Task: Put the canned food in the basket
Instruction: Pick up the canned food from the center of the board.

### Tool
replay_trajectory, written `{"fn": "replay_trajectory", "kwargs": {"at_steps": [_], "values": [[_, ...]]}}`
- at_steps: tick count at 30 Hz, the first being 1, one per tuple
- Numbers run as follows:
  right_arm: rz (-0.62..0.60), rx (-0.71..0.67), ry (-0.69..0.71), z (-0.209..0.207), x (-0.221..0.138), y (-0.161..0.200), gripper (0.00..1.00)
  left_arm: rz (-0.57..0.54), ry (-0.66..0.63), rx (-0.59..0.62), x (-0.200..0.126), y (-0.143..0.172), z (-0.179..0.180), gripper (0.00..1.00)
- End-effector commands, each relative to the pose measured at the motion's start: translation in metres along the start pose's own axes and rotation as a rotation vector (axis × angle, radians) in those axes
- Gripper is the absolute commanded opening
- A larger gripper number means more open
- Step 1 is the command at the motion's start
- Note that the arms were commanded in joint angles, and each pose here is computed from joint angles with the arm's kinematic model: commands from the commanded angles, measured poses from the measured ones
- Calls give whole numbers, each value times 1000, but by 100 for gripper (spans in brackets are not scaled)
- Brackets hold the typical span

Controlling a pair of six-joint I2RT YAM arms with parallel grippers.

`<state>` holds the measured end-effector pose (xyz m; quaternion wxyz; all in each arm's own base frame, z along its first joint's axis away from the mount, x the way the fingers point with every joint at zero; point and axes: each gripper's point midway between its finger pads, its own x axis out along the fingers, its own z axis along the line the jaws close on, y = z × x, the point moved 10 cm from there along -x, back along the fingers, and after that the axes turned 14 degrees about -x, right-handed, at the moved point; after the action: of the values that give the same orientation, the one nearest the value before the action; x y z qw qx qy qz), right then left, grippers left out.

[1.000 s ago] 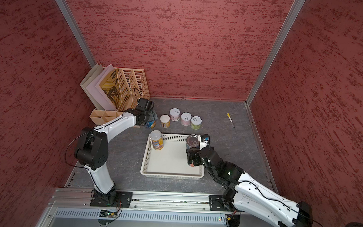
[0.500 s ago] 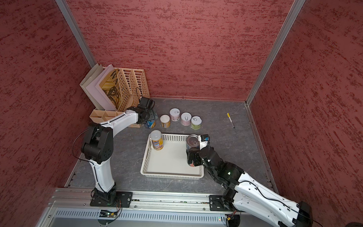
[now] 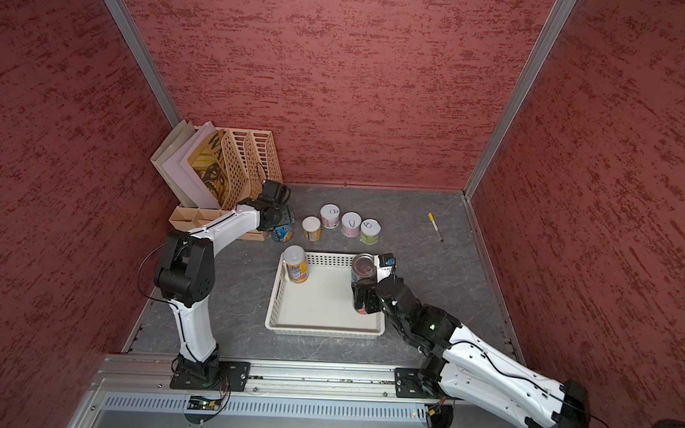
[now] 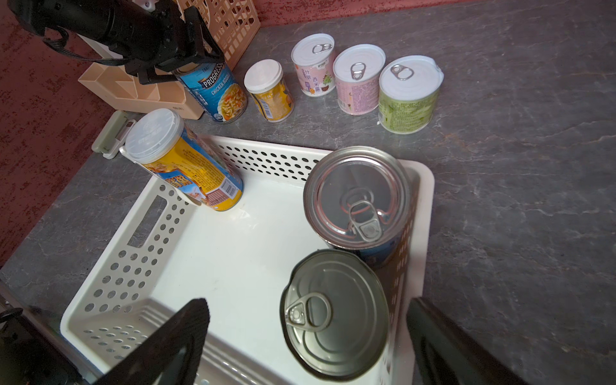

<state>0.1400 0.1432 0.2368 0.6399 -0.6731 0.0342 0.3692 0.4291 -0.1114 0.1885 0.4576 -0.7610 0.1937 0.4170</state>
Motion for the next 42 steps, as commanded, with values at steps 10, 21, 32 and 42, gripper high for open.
{"fn": "replay_trajectory", "kwargs": {"at_steps": [10,21,32,42], "values": [[-4,7,-12,1,-2,-3,98,-117,96,-59,-63,-14,-1,45],[-9,8,-8,0,-3,-3,98,-248,199,-59,-151,-2,4,44],[-8,6,2,-1,-2,-3,98,-382,309,58,-229,52,-11,44],[-13,5,15,-2,-3,-2,98,-401,441,144,-280,88,-16,44]]}}
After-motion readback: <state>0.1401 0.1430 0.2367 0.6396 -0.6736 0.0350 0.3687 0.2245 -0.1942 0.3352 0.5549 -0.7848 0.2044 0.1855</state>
